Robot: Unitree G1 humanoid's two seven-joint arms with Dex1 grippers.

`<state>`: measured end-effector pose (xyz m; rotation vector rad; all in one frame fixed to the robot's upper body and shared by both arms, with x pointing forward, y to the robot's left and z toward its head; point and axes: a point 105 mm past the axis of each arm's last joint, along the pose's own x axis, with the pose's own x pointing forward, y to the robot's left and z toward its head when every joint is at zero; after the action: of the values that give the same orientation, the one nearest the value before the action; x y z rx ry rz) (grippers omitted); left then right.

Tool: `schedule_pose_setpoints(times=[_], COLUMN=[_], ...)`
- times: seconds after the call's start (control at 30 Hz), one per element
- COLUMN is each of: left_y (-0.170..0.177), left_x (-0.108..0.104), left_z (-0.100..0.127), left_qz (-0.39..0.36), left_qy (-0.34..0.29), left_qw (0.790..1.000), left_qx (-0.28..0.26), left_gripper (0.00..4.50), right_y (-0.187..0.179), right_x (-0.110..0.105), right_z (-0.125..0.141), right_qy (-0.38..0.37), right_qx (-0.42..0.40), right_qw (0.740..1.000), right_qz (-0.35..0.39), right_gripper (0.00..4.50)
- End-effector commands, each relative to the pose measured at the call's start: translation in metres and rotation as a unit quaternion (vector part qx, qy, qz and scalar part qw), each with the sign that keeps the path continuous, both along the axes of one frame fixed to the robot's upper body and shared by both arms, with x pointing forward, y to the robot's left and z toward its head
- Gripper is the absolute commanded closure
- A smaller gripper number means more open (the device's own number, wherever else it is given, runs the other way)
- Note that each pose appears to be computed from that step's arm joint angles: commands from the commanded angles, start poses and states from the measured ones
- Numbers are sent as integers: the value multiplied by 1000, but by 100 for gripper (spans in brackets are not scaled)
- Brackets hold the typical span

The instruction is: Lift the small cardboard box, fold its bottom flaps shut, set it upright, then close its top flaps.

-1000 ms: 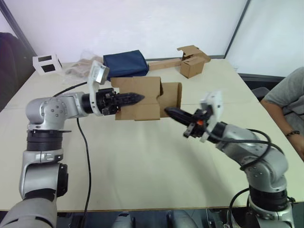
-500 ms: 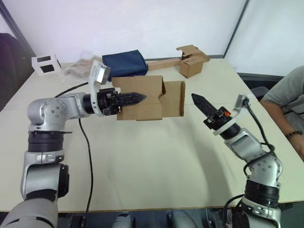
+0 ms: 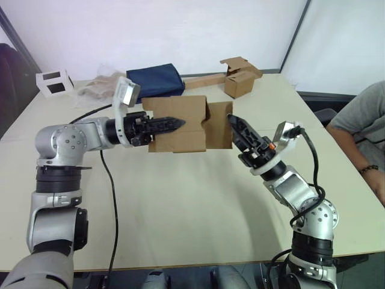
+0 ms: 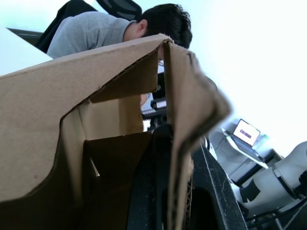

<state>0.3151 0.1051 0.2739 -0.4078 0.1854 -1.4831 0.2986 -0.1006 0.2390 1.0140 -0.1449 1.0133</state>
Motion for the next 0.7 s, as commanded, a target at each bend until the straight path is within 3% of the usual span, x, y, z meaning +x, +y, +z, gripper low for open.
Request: schedule_pose_setpoints(times=[0.03,0.23,0.43,0.53,0.63,0.7], left_y=[2,3,2,2,3,3], left_x=[-4,-5,-6,-6,-6,-6], left_z=[14,11,11,11,11,11], left_qz=[-4,-4,-5,-6,-5,-5], left_qy=[-30,-27,-26,-25,-25,-25], left_qw=[999,1000,1000,1000,1000,1000], left_qx=[-12,-10,-10,-10,-9,-8], left_gripper=[450,450,450,450,450,450], right_y=[4,2,7,8,9,10], right_x=[-15,-25,-25,-24,-22,-21], right_z=[18,25,17,16,13,10], right_qy=[-38,-40,-29,-31,-30,-28], right_qx=[8,18,-7,-12,-21,-32], right_qw=[999,999,1000,999,999,999], right_qz=[11,6,2,-2,-9,-12], right_gripper=[7,7,196,196,267,349])
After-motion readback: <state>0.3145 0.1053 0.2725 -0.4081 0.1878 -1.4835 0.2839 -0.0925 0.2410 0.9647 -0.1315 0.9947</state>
